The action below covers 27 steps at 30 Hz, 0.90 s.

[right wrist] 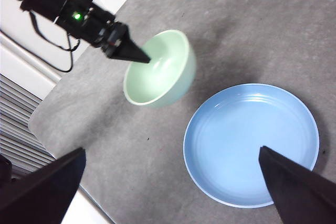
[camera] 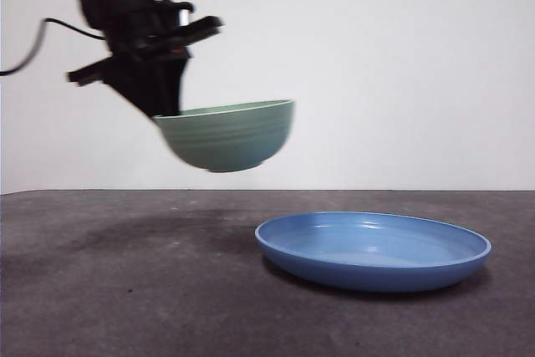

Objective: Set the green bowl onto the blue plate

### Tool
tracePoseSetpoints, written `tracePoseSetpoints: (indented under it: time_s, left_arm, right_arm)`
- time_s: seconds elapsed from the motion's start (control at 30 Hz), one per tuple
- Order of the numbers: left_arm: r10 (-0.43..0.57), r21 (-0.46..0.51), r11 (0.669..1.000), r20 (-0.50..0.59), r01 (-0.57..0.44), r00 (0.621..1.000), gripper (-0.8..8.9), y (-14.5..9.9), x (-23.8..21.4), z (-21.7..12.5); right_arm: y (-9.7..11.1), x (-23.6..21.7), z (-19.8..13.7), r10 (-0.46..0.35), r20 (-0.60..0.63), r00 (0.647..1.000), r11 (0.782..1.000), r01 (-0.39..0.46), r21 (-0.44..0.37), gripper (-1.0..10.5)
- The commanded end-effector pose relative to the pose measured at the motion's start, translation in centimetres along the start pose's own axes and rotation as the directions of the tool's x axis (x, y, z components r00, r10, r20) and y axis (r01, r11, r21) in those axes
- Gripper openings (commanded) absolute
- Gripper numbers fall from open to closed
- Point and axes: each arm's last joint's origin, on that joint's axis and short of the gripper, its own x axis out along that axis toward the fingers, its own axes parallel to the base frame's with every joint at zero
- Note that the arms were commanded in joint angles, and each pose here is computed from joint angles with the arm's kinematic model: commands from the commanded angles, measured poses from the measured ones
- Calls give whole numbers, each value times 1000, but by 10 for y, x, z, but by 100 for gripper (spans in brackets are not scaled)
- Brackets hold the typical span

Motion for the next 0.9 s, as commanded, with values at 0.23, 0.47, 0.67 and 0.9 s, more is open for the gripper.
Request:
tracePoseSetpoints:
  time_s: [0.23,0.47,0.67,0.9]
  left_arm:
    - [-44,55,997,-42,47,998,10,-55,45,25]
    - [-57,96,993,-101,66,993,10,-90,84,27]
    - [-49,100,993,-149,64,988,9,-102,111,19]
    - [-40,113,992,-152,57,988,23,-107,112,17]
  right_arm:
    - [3,-2,4,8,13,1000,1000,-7,-23,589]
    - [3,-2,4,7,13,1000,1000,-7,-24,589]
    - [3,-2,4,7,13,1000,1000,-6,-23,589]
    - [3,-2,4,5,13,1000,1000,-4,-23,589]
